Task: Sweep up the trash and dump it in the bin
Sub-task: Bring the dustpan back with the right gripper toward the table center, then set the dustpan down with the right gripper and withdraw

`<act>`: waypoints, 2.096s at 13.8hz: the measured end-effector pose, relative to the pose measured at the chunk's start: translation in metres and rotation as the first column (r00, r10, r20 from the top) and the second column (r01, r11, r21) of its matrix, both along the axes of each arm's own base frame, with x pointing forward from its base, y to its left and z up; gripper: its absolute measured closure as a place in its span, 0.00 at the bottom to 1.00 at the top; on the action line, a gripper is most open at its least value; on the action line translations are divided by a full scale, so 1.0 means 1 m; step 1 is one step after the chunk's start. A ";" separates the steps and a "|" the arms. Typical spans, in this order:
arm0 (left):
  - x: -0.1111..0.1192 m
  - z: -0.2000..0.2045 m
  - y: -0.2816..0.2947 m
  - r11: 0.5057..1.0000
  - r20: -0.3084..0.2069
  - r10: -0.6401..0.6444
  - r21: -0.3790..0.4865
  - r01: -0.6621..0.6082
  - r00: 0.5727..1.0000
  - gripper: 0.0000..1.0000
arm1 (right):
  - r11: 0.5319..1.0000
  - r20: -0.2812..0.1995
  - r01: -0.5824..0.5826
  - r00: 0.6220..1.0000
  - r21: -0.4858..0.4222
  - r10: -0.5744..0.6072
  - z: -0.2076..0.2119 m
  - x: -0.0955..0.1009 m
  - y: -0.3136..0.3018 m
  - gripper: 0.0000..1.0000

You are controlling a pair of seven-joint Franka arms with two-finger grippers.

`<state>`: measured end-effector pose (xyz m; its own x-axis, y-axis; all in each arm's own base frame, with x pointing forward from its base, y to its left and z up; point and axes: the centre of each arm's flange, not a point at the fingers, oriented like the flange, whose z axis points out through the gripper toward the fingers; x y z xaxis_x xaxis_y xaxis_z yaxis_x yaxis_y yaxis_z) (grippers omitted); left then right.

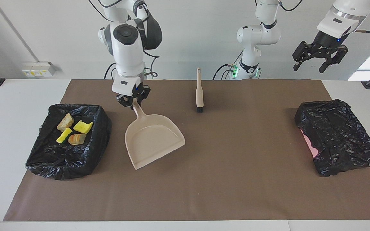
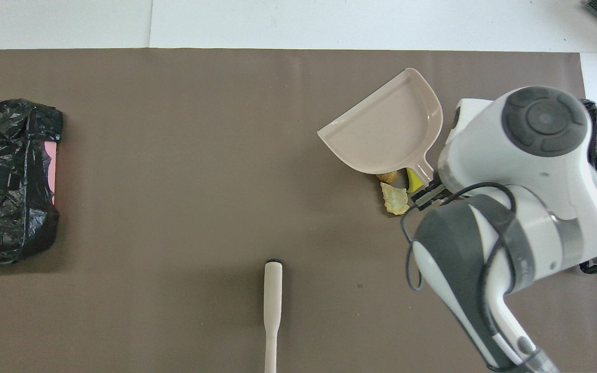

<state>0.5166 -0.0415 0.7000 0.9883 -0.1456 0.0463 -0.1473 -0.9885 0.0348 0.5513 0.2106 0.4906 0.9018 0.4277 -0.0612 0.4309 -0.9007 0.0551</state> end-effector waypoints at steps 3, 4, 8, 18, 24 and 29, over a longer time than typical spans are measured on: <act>0.000 0.000 -0.001 1.000 0.000 -0.001 0.000 0.001 1.000 0.00 | 0.979 0.001 0.177 0.984 0.101 -0.178 -0.027 -0.003 0.064 0.69; 0.000 0.000 -0.001 1.000 -0.001 -0.002 0.000 0.002 1.000 0.00 | 0.965 0.008 0.230 0.972 0.124 -0.233 -0.037 -0.001 0.082 0.69; 0.000 0.000 0.000 1.000 -0.001 -0.001 0.000 0.001 1.000 0.00 | 0.903 0.005 0.403 0.913 0.148 -0.408 -0.086 0.016 0.140 0.69; -0.001 0.000 -0.001 1.000 -0.001 -0.001 0.000 0.001 1.000 0.00 | 0.835 -0.030 0.508 0.857 0.210 -0.514 -0.147 0.019 0.198 0.69; -0.001 0.000 0.000 1.000 -0.001 -0.001 0.000 0.001 1.000 0.00 | 0.824 -0.020 0.511 0.852 0.246 -0.523 -0.147 0.018 0.209 0.53; -0.001 0.000 0.000 1.000 -0.001 -0.001 0.000 0.001 1.000 0.00 | 0.840 -0.061 0.501 0.864 0.207 -0.500 -0.079 -0.006 0.199 0.00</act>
